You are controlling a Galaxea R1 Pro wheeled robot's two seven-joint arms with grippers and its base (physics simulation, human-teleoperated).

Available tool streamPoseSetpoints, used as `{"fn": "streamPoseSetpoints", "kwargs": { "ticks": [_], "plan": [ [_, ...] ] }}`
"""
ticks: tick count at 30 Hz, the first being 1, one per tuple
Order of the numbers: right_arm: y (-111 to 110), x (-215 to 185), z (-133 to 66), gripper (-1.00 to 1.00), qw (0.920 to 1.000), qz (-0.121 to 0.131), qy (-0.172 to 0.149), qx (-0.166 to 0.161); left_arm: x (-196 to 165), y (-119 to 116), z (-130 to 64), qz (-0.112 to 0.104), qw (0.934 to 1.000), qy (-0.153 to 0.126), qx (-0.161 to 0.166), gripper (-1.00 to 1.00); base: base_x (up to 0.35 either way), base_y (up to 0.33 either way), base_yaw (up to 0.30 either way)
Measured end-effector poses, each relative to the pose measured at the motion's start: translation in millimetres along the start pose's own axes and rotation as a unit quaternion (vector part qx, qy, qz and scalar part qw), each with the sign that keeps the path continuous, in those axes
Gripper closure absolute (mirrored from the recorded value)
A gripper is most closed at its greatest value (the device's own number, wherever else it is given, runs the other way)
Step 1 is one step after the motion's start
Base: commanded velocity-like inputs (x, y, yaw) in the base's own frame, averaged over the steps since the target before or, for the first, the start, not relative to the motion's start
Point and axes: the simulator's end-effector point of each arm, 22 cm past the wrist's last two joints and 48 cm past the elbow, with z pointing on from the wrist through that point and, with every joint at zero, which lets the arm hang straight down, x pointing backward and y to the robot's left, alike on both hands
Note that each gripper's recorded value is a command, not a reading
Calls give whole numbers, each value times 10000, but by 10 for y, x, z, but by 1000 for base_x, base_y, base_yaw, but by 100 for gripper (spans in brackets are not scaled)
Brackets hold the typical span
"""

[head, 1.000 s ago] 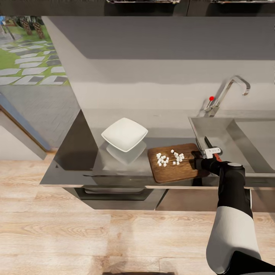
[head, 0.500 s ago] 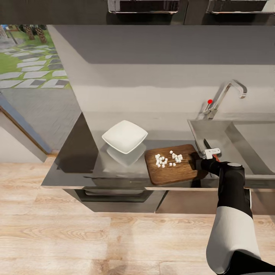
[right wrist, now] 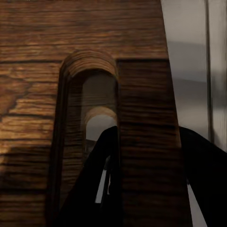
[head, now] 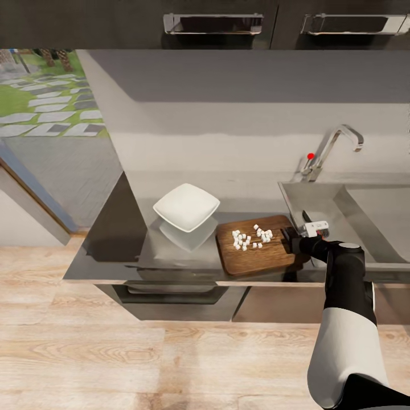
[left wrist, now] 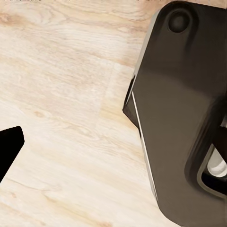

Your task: In the kitchen, take the Vidalia onion out of the sink, dice it on the chopping board with the paring knife, put the diced onion into the bowl on the countertop, then place both the paring knife and the chopping board into the sink.

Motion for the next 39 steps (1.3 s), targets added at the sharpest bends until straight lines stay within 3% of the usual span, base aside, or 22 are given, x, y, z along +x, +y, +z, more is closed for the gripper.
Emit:
{"fn": "streamPoseSetpoints", "kwargs": {
  "ticks": [39],
  "plan": [
    [-4,-333,-261,100,9995,-39,-309,35,-165,-69,92,-80,9995,-287,75,-100,0,0,0]
  ]
}}
